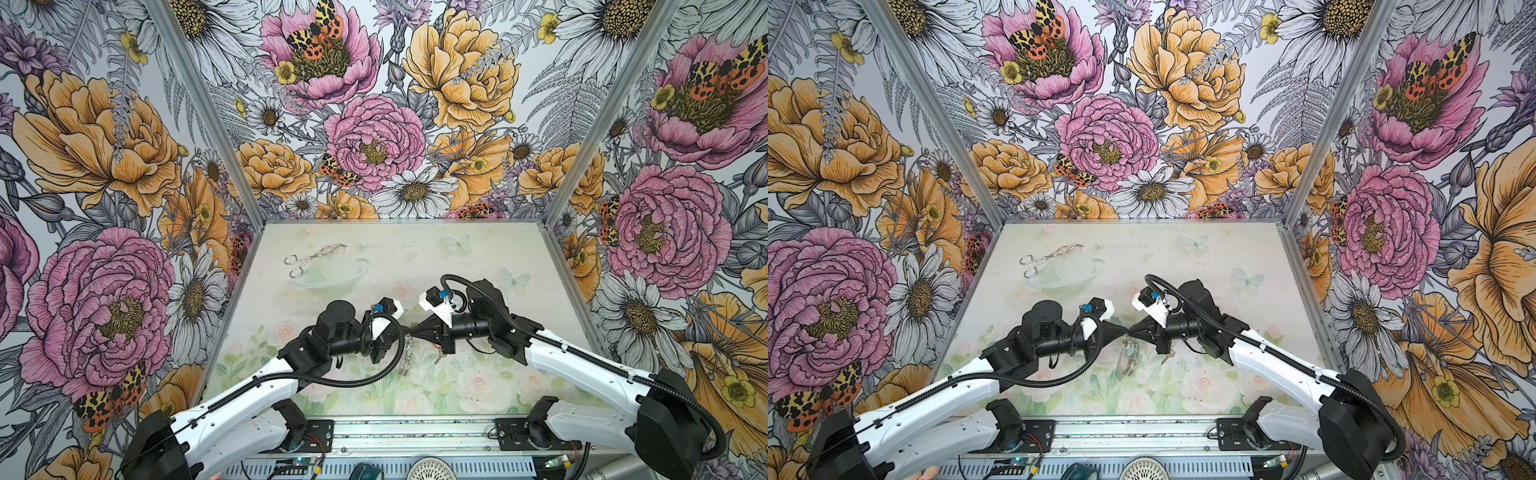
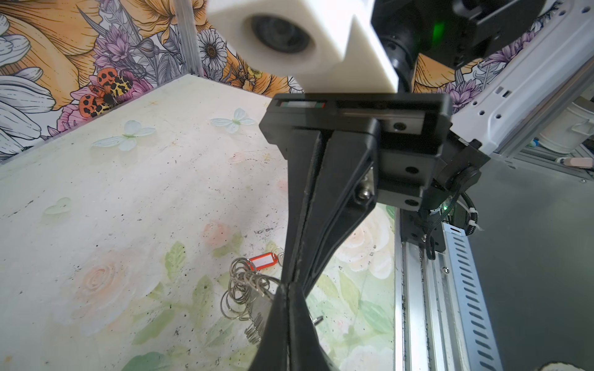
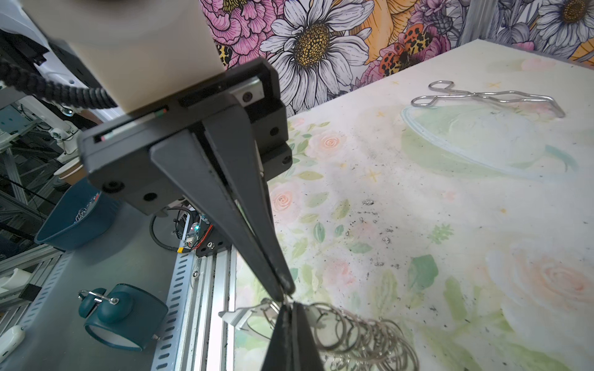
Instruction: Put the keys on the keyring
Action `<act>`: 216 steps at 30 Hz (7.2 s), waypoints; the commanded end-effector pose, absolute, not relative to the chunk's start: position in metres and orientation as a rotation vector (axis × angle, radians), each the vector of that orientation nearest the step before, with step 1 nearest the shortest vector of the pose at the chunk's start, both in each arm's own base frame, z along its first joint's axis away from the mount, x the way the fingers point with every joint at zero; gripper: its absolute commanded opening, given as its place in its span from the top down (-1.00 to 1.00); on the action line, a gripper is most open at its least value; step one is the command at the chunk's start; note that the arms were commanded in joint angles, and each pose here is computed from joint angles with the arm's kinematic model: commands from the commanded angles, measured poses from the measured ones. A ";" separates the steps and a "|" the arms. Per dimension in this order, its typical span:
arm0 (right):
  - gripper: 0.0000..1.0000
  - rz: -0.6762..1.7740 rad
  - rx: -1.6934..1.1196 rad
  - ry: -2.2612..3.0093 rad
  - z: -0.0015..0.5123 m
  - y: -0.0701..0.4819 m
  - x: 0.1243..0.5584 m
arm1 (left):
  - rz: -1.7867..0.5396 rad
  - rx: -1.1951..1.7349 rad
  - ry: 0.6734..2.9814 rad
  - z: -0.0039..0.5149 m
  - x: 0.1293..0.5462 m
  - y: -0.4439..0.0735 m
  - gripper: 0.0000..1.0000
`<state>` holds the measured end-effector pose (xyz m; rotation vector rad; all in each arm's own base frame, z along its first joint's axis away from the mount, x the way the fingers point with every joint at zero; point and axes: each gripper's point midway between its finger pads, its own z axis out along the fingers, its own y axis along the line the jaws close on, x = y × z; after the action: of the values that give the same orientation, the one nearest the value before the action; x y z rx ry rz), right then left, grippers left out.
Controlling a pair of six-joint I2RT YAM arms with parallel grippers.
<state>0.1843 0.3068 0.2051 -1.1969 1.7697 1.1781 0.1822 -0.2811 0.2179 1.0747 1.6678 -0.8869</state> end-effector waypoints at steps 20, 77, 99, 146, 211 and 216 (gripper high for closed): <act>1.00 0.845 -1.260 2.006 0.202 0.300 0.198 | -0.825 1.121 1.705 0.200 0.191 -0.279 0.68; 0.21 0.754 -0.954 2.105 0.172 0.293 0.237 | -0.624 0.887 1.419 0.217 0.221 -0.279 1.00; 0.26 0.782 -0.871 1.996 0.207 0.267 0.237 | -0.759 0.821 1.277 0.241 0.215 -0.287 1.00; 0.17 0.885 -1.040 1.859 0.230 0.287 0.204 | -0.865 0.942 1.204 0.252 0.184 -0.282 1.00; 1.00 0.651 -1.459 2.039 0.223 0.296 0.168 | -0.948 1.116 1.326 0.217 0.169 -0.271 0.47; 1.00 0.652 -1.531 2.032 0.220 0.301 0.163 | -0.981 1.138 1.309 0.217 0.163 -0.275 0.49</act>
<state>0.1642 0.2981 0.2131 -1.4828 2.0701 0.6648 0.1717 -0.2706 0.2061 1.0985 1.3733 -0.9472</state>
